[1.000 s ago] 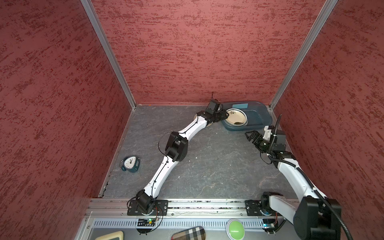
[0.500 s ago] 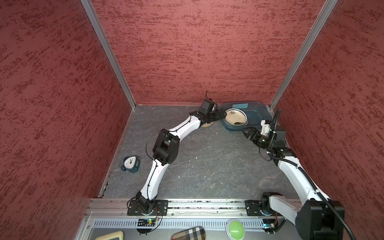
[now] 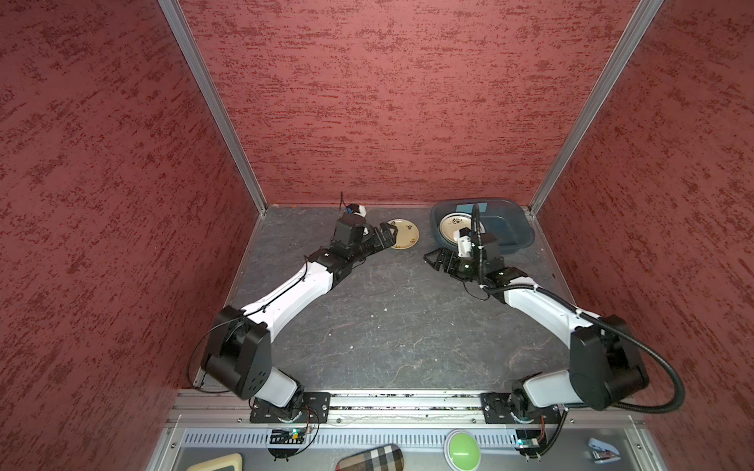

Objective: Place the plates into the plastic bin on the countertop
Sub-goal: 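Withdraw left gripper while right gripper moves to the calligraphy plate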

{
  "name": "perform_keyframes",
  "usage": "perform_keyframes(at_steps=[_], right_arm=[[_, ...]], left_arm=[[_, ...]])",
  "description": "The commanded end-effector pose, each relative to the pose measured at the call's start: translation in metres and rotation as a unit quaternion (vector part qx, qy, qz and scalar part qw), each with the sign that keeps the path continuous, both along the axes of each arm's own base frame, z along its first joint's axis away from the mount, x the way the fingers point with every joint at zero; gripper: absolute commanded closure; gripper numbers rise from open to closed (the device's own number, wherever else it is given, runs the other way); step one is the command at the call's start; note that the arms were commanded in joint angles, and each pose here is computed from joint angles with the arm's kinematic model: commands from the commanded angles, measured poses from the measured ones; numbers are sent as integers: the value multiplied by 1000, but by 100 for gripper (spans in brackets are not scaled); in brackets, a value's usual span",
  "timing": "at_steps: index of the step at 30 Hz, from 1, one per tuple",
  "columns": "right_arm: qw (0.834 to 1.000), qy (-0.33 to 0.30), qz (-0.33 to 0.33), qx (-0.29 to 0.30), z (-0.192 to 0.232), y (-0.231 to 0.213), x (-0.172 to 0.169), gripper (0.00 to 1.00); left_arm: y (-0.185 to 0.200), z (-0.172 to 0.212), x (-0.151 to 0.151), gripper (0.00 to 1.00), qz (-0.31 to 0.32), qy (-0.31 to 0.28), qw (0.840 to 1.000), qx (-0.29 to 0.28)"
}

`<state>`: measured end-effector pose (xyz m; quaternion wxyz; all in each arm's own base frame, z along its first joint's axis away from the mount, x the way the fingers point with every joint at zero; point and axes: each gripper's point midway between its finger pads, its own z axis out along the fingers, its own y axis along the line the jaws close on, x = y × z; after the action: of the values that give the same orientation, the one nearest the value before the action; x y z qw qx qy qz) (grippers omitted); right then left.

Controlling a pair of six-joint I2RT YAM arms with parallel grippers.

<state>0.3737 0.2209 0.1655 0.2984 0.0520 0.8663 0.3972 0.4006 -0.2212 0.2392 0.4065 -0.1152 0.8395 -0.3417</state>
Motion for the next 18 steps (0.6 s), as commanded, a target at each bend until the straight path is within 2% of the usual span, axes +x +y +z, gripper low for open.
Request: perform_keyframes(at_steps=[1,9,15,18], right_arm=[[999,-35,-4,28,9,26,24,3],[998,-32,-37,35,-37,56,64,10],[997,-35,-72,12,-59,67,95,10],[995,-43,-90,8,-65,69,109,14]], left_arm=[[30,2,-20,1,30,1,999,-9],[64,4,-81,0,-7,4,997,-78],[88,-4,-103,1,15,3,996,-85],[95,-4,-107,0,22,2,996,-85]])
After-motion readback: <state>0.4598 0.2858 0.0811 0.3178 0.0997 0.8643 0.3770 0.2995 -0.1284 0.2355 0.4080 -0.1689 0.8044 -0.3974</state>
